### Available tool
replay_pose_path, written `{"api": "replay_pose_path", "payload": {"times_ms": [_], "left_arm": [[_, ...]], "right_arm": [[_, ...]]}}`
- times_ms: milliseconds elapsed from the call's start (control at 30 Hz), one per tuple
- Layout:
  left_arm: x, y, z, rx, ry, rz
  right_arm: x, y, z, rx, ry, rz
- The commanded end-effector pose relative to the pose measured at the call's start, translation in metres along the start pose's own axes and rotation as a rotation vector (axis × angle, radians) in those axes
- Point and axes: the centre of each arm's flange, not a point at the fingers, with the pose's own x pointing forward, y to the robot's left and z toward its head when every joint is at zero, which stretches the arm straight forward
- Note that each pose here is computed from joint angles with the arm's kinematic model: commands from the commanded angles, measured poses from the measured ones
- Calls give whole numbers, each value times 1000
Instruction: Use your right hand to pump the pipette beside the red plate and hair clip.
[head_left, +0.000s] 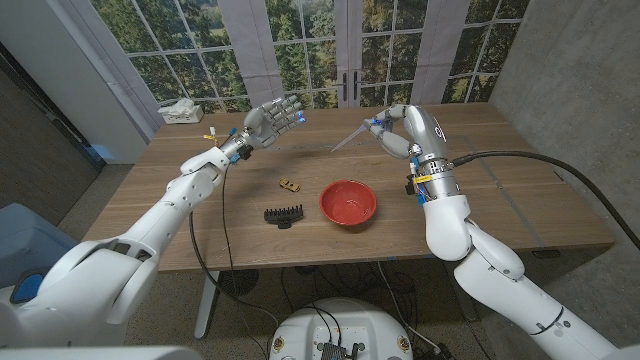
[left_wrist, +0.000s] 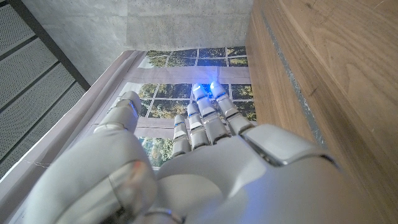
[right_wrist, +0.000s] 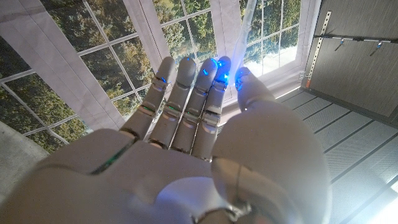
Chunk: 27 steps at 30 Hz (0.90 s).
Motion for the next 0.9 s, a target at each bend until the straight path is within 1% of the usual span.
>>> {"api": "replay_pose_path", "payload": {"times_ms": [33, 233, 333, 767, 800, 900], "left_arm": [[2, -1, 0, 1, 0, 3], [3, -1, -1, -2, 0, 6], [3, -2, -2, -2, 0, 5], [5, -5, -2, 1, 0, -1], [6, -5, -1, 2, -1, -1], [6, -5, -1, 1, -2, -4]], "right_arm": [[1, -1, -2, 6, -4, 10], [2, -3, -3, 11, -5, 30], [2, -3, -3, 6, -4, 25], [0, -6, -2, -4, -4, 42], [0, -6, -2, -4, -4, 55], [0, -6, -1, -2, -9, 67]]}}
